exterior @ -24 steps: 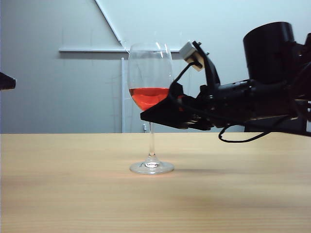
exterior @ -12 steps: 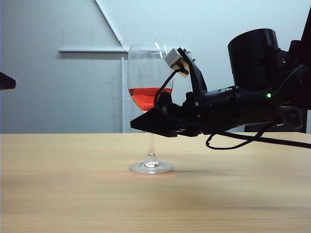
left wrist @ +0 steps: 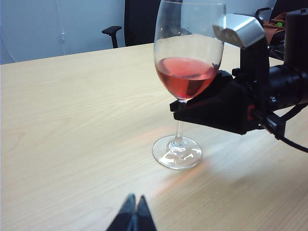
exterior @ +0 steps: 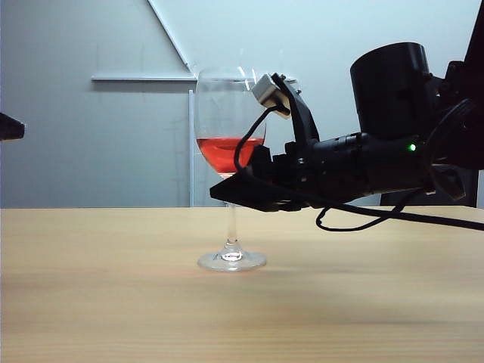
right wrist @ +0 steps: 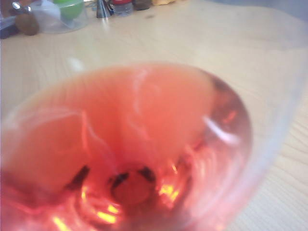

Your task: Gently pick up the goblet, rotate it counterclockwise for two full turns (viewing from above), and then place it back on the table.

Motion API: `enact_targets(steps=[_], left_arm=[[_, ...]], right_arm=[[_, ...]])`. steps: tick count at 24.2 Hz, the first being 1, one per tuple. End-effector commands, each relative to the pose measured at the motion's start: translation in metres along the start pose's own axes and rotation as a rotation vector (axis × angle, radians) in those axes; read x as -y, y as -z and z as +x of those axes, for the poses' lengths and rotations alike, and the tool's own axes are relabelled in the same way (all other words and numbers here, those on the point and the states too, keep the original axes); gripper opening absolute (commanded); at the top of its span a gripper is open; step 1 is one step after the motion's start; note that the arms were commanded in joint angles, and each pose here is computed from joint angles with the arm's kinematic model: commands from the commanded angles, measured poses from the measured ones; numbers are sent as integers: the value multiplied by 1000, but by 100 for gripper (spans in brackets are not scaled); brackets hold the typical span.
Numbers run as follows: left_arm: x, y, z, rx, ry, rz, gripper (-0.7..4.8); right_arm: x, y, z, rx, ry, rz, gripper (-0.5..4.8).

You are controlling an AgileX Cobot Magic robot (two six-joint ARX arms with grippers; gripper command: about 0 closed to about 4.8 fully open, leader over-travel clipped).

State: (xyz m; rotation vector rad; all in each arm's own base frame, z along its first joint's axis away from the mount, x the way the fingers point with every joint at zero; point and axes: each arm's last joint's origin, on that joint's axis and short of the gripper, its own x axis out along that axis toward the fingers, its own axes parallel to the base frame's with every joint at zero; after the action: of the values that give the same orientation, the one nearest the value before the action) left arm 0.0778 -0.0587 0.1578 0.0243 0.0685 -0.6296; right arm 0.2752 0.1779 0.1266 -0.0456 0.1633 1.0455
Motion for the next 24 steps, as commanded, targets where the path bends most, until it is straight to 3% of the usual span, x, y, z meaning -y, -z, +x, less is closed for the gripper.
enact_targets(steps=[1, 4, 13, 19, 24], left_arm=[[0, -2, 0, 7, 2, 0, -5], [0, -2, 0, 7, 2, 0, -5], [0, -2, 0, 7, 2, 0, -5], [0, -2, 0, 7, 2, 0, -5], [0, -2, 0, 7, 2, 0, -5]], right_arm=[[0, -4, 0, 26, -2, -6, 133], [0, -4, 0, 26, -2, 9, 79], [0, -4, 0, 27, -2, 9, -1], [0, -8, 0, 62, 0, -4, -2], [0, -13, 0, 113, 11, 66, -2]])
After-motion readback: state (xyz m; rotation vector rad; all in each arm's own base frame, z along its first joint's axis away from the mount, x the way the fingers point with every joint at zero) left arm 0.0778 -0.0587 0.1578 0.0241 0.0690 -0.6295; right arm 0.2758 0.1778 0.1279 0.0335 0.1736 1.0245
